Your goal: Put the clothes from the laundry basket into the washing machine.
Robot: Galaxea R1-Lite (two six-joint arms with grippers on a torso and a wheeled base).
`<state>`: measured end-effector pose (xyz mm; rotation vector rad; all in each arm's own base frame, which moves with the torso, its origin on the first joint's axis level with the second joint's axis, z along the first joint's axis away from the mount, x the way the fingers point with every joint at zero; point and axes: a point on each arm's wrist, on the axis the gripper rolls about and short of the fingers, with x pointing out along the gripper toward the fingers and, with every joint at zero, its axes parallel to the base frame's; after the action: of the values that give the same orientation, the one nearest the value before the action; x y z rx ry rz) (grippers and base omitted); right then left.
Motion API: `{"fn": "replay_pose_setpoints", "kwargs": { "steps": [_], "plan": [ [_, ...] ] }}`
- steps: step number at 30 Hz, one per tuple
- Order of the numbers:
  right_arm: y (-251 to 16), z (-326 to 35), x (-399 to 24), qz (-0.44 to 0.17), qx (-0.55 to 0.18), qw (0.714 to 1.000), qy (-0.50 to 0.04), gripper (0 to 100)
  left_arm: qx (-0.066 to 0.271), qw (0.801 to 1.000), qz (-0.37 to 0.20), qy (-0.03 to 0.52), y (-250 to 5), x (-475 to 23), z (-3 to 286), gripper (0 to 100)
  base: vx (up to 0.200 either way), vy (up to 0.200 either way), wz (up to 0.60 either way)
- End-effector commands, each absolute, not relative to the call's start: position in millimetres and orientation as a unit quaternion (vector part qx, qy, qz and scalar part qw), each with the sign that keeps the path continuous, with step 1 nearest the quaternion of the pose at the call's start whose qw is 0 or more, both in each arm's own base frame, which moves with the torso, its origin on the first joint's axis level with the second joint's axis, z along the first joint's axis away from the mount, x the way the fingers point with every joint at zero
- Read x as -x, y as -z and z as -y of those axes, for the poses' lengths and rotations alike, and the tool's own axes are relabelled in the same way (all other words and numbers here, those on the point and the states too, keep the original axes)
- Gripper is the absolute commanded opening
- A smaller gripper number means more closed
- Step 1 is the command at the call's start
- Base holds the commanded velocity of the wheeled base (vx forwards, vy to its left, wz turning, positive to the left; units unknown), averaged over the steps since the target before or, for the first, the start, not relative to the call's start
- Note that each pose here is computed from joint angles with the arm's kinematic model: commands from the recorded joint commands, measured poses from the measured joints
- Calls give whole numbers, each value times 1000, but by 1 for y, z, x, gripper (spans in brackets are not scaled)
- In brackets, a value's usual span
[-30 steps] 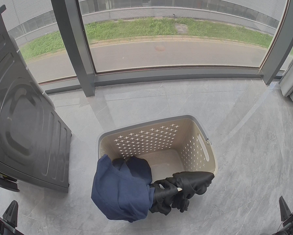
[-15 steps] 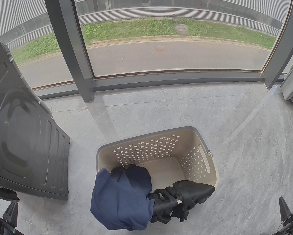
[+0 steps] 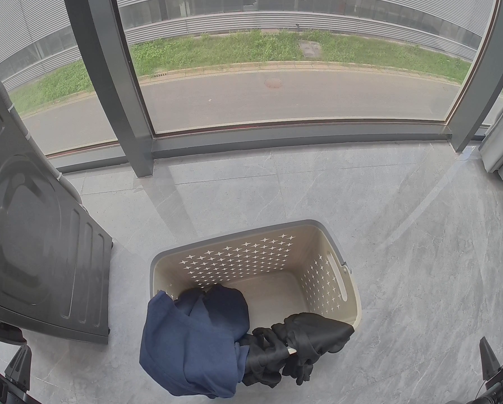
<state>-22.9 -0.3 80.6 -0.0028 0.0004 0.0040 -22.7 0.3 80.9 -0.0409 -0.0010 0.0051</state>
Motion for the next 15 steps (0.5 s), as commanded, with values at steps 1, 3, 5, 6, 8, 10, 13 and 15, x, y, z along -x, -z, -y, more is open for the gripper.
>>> {"fn": "replay_pose_setpoints", "kwargs": {
  "steps": [1,3,5,6,8,10,13,15],
  "plan": [
    [-76,0,23,-2,2,1000,-2,100,21,1000,0,-2,-76,23,0,0,200,0,0],
    [-76,0,23,-2,2,1000,-2,100,21,1000,0,-3,-76,23,0,0,200,0,0],
    [-76,0,23,-2,2,1000,-2,100,21,1000,0,-2,-76,23,0,0,200,0,0],
    [-76,0,23,-2,2,1000,-2,100,20,1000,0,-2,-76,23,0,0,0,0,0],
    [-76,0,23,-2,2,1000,-2,100,21,1000,1,-2,-76,23,0,0,0,0,0],
    [-76,0,23,-2,2,1000,-2,100,21,1000,0,-3,-76,23,0,0,0,0,0],
    [-76,0,23,-2,2,1000,-2,100,20,1000,0,-2,-76,23,0,0,0,0,0],
    [-76,0,23,-2,2,1000,-2,100,21,1000,0,-2,-76,23,0,0,100,0,0]
  ]
}}
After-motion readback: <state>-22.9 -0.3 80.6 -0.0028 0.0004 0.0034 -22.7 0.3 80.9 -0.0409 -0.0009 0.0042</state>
